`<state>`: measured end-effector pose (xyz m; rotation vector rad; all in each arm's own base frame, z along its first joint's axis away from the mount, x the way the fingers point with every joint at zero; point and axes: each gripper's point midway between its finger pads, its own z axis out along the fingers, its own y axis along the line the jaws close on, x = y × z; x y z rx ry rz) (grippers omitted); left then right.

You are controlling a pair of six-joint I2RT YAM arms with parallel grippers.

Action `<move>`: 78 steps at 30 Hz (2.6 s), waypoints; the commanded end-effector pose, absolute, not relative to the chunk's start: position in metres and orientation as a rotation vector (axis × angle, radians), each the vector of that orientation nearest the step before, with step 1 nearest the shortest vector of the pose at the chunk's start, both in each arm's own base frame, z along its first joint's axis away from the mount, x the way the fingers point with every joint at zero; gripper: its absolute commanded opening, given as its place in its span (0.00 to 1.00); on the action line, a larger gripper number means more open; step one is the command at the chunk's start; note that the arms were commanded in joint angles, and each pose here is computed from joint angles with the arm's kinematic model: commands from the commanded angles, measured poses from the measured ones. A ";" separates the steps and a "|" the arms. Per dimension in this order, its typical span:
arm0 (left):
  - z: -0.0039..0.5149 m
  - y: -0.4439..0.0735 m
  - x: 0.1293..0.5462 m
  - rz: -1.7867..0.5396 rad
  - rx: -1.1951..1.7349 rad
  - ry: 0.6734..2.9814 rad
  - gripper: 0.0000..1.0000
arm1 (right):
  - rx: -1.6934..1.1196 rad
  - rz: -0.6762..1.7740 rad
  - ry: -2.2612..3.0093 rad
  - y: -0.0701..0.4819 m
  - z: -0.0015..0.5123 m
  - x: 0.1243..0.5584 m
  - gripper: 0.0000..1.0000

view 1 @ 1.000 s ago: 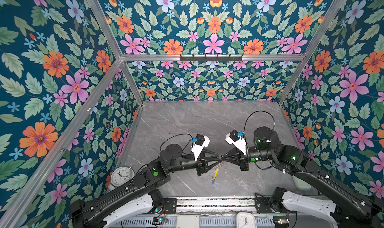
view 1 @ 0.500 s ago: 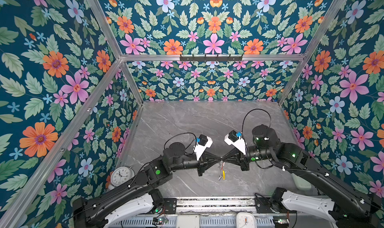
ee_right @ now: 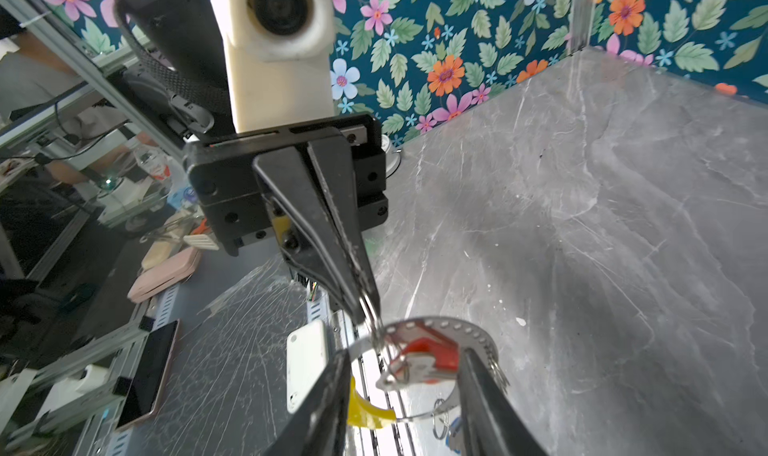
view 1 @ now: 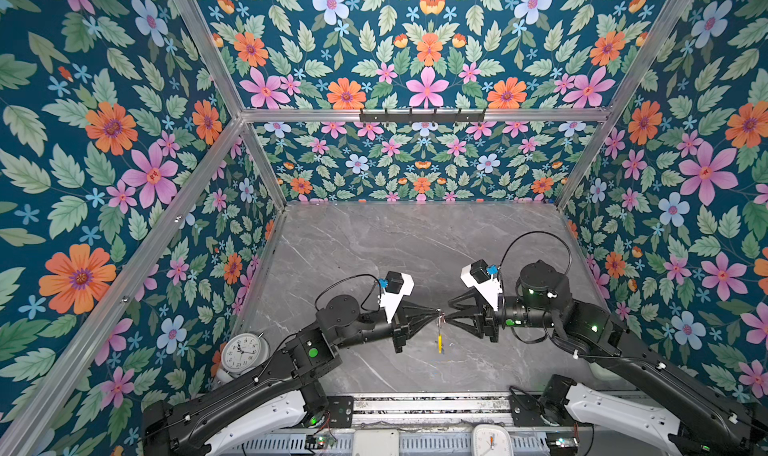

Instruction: Remove the keys from the keyring

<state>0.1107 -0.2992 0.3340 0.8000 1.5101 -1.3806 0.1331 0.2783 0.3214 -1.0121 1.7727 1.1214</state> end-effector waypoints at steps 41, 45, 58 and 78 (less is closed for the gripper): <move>0.369 -0.275 0.126 -1.415 0.541 1.321 0.00 | -1.030 1.013 1.746 0.318 0.299 0.132 0.00; 0.365 -0.276 0.125 -1.419 0.552 1.326 0.00 | -1.051 1.027 1.768 0.321 0.290 0.128 0.00; 0.355 -0.272 0.112 -1.402 0.643 1.352 0.00 | -0.974 1.006 1.634 0.288 0.329 0.122 0.36; 0.357 -0.280 0.096 -1.476 0.739 1.301 0.00 | -1.051 1.397 1.525 0.306 0.362 0.104 0.31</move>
